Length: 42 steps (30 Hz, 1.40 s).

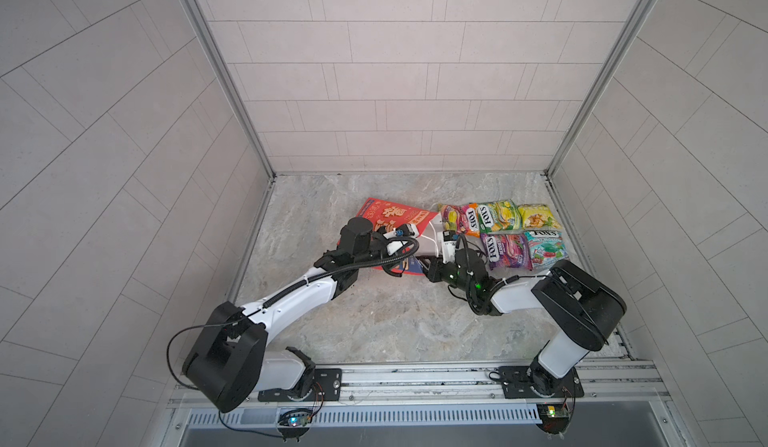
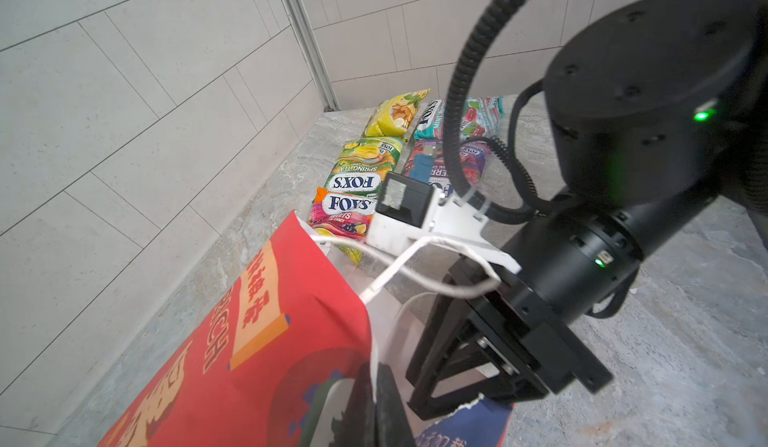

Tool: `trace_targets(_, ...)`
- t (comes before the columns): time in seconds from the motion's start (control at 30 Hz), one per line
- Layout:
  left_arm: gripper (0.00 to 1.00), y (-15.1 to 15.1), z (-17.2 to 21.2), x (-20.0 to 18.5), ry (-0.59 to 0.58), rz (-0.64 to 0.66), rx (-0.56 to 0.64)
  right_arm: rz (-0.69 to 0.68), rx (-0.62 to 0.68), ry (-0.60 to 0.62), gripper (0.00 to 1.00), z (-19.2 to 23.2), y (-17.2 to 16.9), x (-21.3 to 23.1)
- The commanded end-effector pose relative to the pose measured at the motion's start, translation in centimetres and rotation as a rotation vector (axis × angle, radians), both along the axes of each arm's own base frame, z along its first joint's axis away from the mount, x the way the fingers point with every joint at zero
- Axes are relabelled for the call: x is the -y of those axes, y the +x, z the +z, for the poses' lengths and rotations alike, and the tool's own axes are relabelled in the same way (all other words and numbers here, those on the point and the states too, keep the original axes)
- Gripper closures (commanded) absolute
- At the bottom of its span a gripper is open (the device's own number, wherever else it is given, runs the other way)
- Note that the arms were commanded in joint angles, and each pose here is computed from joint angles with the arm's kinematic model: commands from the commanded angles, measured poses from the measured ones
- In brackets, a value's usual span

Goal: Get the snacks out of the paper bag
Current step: 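Lower the right gripper deeper into the bag onto the orange Fruits packet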

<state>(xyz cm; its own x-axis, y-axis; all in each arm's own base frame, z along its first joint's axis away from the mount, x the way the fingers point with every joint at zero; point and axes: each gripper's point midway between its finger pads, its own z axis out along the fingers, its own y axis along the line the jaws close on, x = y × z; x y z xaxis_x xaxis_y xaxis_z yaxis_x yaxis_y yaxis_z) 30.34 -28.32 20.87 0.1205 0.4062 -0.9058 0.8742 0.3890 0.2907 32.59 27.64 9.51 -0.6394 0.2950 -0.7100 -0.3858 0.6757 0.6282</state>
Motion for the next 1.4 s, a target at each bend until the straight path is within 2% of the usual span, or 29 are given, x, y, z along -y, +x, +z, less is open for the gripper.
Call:
trace_targets(0.0, 1.0, 0.5, 2.4, 0.4, -0.052, 0.002, 0.036, -0.034, 0.128, -0.041, 0.74, 1.4, 1.0, 0.5)
trace_targets(0.1, 1.0, -0.1, 2.7, 0.5, -0.068, -0.024, 0.053, -0.015, 0.11, -0.049, 0.74, 1.1, 1.4, -0.2)
trace_targets(0.33, 1.0, -1.0, 3.3, 0.8, -0.097, -0.068, 0.057, 0.041, 0.042, 0.12, 0.73, 0.9, 3.4, -2.0)
trace_targets(0.5, 1.0, -1.3, 3.5, 1.0, -0.109, -0.085, 0.058, 0.063, 0.019, 0.146, 0.72, 0.8, 4.2, -3.1)
trace_targets(0.8, 1.0, -1.8, 3.1, 1.1, -0.095, -0.113, 0.065, 0.002, -0.041, 0.1, 0.53, 0.0, 5.7, -2.2)
trace_targets(1.07, 1.0, -2.0, 3.3, 0.8, -0.091, -0.111, 0.087, -0.013, -0.123, 0.26, 0.53, 0.4, 6.9, -1.0)
trace_targets(1.37, 1.0, -1.6, 1.6, 0.6, -0.028, -0.098, 0.09, 0.01, -0.17, 0.367, 0.53, 2.1, 6.3, -1.2)
